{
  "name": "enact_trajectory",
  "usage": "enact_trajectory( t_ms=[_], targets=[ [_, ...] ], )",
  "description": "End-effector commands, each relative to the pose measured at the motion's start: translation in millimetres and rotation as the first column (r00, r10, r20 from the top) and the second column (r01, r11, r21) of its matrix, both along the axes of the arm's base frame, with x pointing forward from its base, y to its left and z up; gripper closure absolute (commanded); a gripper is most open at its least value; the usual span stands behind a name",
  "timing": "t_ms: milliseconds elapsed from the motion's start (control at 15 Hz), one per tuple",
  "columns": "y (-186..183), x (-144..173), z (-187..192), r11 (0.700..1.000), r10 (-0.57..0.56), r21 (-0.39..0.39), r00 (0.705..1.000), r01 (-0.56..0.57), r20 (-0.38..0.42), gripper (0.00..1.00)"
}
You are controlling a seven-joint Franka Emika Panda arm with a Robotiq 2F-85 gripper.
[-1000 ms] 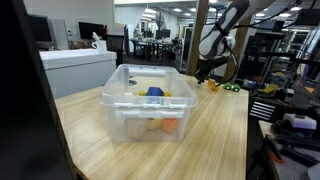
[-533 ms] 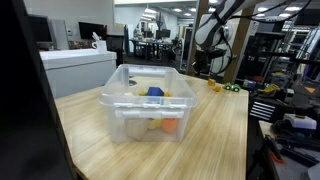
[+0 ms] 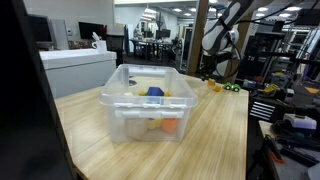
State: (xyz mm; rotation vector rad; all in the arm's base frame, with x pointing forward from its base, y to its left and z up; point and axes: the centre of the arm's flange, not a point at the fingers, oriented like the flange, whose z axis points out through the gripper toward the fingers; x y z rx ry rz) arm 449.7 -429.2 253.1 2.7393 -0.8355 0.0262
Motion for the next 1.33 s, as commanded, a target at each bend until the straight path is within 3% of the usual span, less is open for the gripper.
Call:
enact_trajectory(
  t_ms=[0, 133, 800, 1267],
  targets=[
    [16.4, -20.7, 0.9, 0.998, 0.063, 0.013, 0.998, -0.063, -0.031, 0.05],
    [21.7, -24.4, -0.6, 0.996, 0.087, 0.026, 0.995, -0.086, -0.042, 0.00],
    [32.1, -49.3, 9.8, 0.979, 0.196, 0.061, 0.978, -0.192, -0.072, 0.00],
    [38.9, -78.0, 10.4, 0.973, 0.217, 0.106, 0.972, -0.207, -0.091, 0.00]
  ],
)
